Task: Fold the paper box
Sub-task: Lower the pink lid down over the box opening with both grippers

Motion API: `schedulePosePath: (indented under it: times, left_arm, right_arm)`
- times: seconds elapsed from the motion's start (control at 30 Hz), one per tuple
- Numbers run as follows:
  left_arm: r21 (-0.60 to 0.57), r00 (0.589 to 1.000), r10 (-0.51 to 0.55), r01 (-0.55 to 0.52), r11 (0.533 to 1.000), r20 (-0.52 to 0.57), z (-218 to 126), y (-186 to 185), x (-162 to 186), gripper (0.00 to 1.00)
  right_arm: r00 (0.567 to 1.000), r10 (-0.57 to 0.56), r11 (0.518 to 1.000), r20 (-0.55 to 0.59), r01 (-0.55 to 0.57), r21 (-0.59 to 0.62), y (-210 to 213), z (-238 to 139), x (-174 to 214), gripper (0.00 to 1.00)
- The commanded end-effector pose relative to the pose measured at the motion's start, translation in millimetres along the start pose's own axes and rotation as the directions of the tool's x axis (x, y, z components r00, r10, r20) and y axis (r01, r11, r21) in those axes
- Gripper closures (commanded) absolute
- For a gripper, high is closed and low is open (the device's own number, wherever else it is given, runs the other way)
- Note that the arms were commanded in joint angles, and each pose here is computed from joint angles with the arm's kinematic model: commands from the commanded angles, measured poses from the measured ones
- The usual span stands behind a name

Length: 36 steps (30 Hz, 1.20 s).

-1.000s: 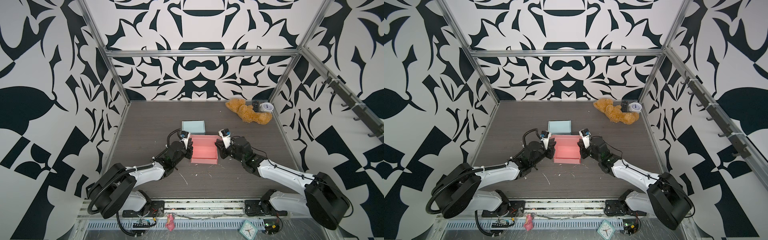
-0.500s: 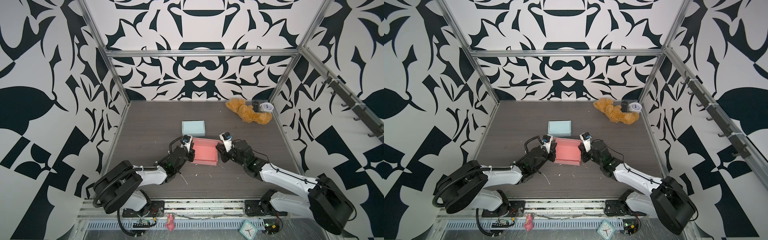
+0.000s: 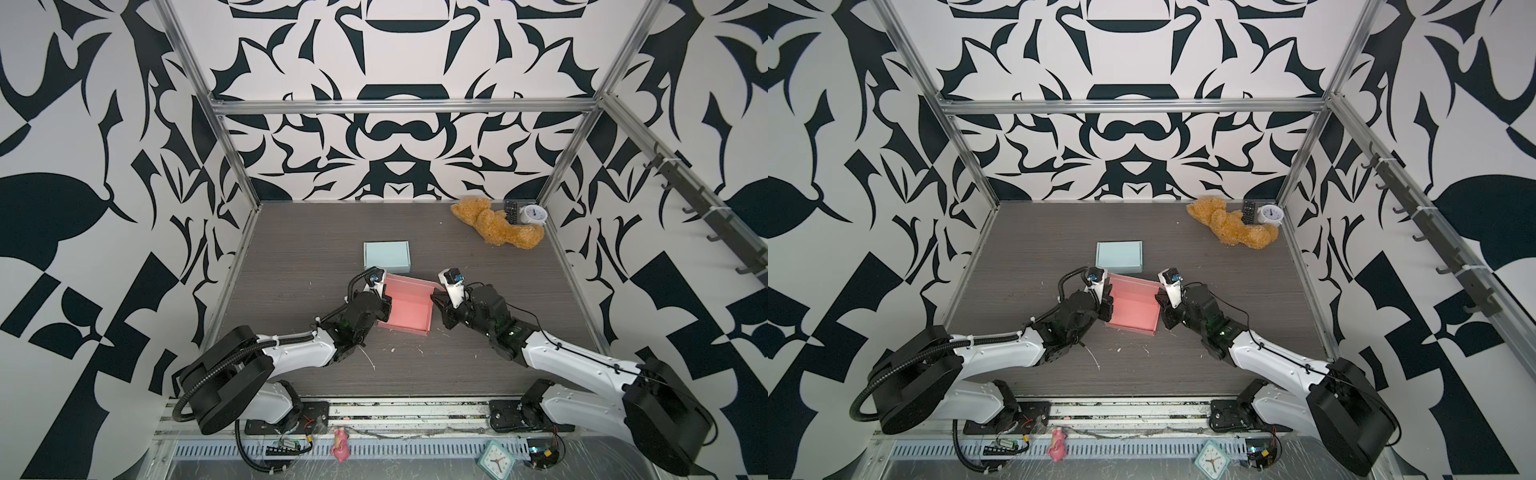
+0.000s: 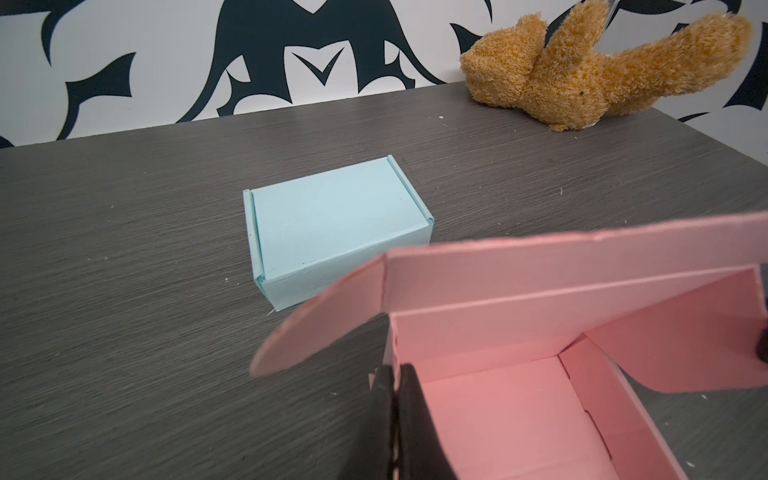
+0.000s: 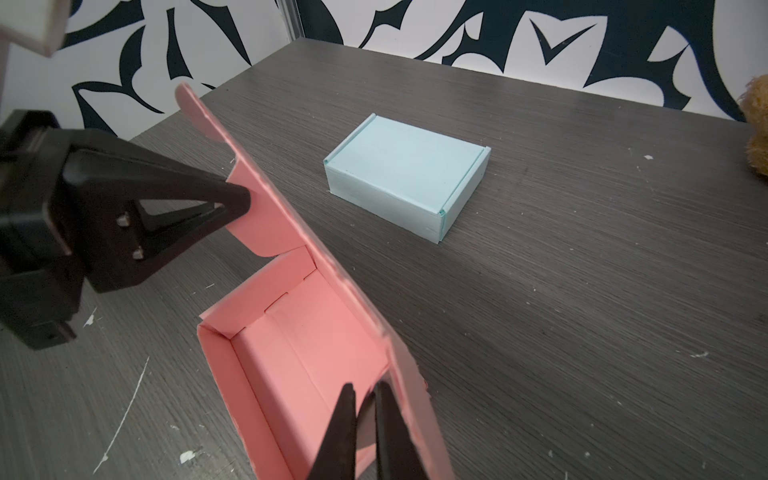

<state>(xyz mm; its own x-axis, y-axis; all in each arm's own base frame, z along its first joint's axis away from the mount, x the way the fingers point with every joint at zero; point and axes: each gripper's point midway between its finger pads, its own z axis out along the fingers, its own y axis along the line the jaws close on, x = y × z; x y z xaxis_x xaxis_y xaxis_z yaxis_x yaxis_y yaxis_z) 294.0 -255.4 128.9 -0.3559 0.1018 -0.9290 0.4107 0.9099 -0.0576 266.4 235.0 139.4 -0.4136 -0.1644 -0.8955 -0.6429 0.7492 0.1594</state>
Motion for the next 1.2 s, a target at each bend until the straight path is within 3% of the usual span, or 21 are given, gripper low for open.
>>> schedulePosePath:
  times: [0.0, 0.47, 1.17]
  left_arm:
    - [0.008, 0.999, -0.015, 0.016, 1.0, -0.037, -2.1, -4.2, 10.0, 0.93]
    - [0.058, 0.998, -0.003, -0.001, 0.998, 0.065, -4.7, -15.1, 16.0, 0.91]
    - [0.041, 0.998, 0.017, -0.02, 0.999, 0.055, -6.9, -15.1, 37.2, 0.9]
  right_arm:
    - [0.998, -0.021, 0.998, 0.061, 0.025, -0.055, 14.0, -3.1, -14.4, 0.88]
    - [0.998, -0.009, 0.998, 0.062, 0.013, -0.056, 15.8, -4.3, -11.8, 0.88]
    - [1.0, -0.003, 1.0, 0.016, 0.003, -0.003, 5.1, -13.7, 12.6, 0.83]
